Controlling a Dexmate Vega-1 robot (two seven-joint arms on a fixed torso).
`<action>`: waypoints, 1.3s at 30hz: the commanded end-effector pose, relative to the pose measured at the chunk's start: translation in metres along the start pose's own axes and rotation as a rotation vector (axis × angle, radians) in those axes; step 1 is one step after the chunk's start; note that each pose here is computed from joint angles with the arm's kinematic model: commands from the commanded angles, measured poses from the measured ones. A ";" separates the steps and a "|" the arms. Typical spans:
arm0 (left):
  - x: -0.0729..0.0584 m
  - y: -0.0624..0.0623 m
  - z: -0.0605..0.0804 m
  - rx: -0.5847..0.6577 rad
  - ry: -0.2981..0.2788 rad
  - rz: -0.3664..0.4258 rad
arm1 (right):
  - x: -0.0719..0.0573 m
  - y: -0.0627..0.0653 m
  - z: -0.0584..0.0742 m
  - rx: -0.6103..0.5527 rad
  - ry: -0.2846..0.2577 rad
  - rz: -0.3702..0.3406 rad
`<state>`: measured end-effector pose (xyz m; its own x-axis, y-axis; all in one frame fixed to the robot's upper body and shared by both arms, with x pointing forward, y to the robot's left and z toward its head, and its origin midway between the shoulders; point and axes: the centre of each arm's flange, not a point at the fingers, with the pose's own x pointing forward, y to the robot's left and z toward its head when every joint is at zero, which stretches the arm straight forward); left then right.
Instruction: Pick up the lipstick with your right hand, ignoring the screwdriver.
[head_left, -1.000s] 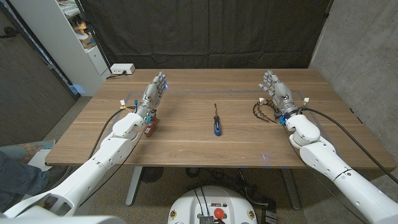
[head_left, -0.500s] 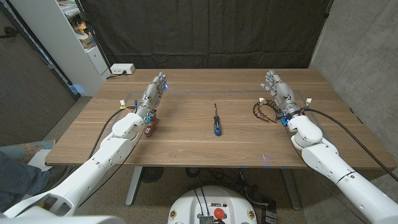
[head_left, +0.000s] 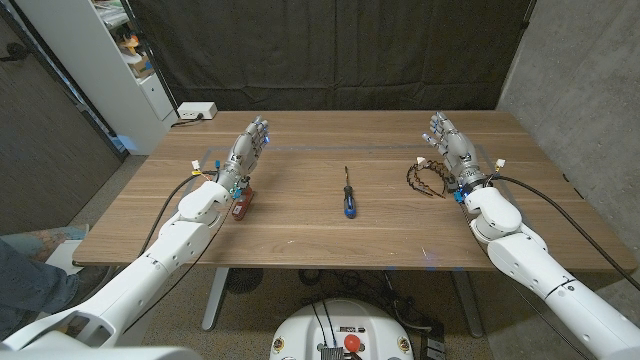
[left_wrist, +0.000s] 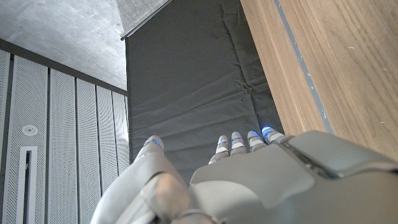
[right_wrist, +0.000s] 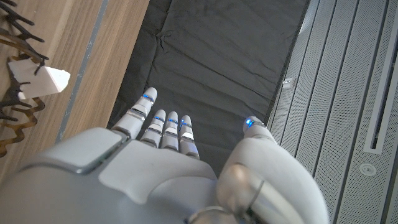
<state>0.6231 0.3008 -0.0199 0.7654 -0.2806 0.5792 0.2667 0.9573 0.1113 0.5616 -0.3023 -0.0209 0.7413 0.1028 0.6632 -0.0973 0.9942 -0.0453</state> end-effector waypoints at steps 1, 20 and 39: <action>-0.004 0.002 0.001 -0.011 -0.024 0.043 | -0.006 0.000 0.003 0.002 -0.007 -0.003; -0.005 -0.004 0.011 0.017 -0.029 0.028 | -0.013 -0.012 0.011 -0.010 -0.021 -0.009; -0.009 -0.009 0.008 0.006 -0.030 0.023 | -0.030 -0.027 0.021 -0.045 -0.023 -0.019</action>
<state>0.6109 0.2979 -0.0166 0.7553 -0.2531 0.6046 0.2377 0.9654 0.1072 0.5376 -0.3238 -0.0214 0.7250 0.0961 0.6820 -0.0720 0.9954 -0.0636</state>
